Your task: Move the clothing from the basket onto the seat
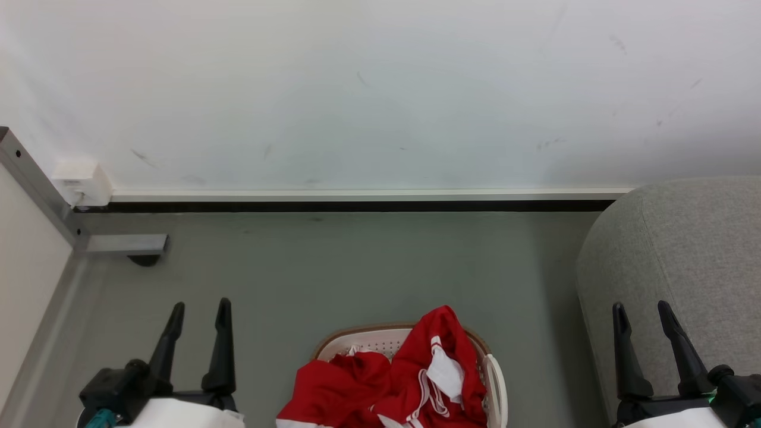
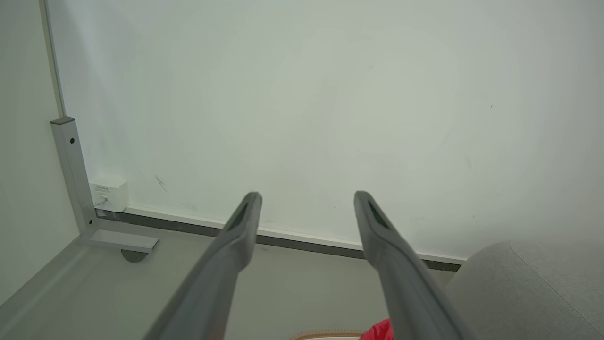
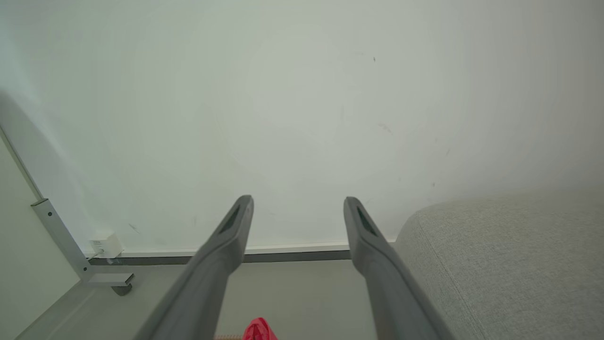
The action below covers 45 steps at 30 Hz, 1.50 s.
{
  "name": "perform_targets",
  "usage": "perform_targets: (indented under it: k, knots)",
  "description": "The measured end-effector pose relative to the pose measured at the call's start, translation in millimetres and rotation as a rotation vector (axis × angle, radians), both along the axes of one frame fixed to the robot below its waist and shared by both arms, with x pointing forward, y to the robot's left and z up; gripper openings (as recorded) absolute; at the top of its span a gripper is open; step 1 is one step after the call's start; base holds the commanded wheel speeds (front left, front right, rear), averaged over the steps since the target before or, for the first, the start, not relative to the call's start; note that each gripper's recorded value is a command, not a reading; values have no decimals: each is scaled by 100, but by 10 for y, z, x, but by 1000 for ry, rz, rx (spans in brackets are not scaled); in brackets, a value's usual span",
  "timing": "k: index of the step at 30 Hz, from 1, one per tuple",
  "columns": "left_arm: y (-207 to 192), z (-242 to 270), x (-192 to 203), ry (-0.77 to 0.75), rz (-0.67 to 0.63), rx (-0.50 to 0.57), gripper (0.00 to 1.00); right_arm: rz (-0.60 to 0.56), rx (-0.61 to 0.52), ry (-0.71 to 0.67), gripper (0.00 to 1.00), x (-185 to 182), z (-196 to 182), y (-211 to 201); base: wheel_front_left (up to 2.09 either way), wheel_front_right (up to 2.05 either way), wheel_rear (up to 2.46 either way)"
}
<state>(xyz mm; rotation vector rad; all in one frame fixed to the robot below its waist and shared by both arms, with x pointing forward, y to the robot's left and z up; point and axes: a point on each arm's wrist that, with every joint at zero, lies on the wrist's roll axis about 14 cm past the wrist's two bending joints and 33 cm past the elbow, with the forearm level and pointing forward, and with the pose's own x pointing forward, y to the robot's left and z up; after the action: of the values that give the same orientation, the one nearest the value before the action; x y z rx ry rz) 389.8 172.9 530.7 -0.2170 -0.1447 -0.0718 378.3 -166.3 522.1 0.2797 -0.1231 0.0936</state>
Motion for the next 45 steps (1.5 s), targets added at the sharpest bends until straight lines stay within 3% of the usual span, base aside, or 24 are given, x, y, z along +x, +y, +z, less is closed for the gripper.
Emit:
perform_targets:
  k: [14, 35, 45]
  knots:
    - [-65, -16, 11, -13, -19, 96, 100, 5, -82, 3, 100, 1, -44, 33, 0, 0, 0]
    - [-194, -84, 45, 6, -59, 89, 100, -22, -60, 4, 100, -27, -42, -52, 0, 0, 0]
    - [-583, -373, 209, 87, -176, 74, 100, -63, -59, 43, 100, -17, -165, -194, 0, 0, 0]
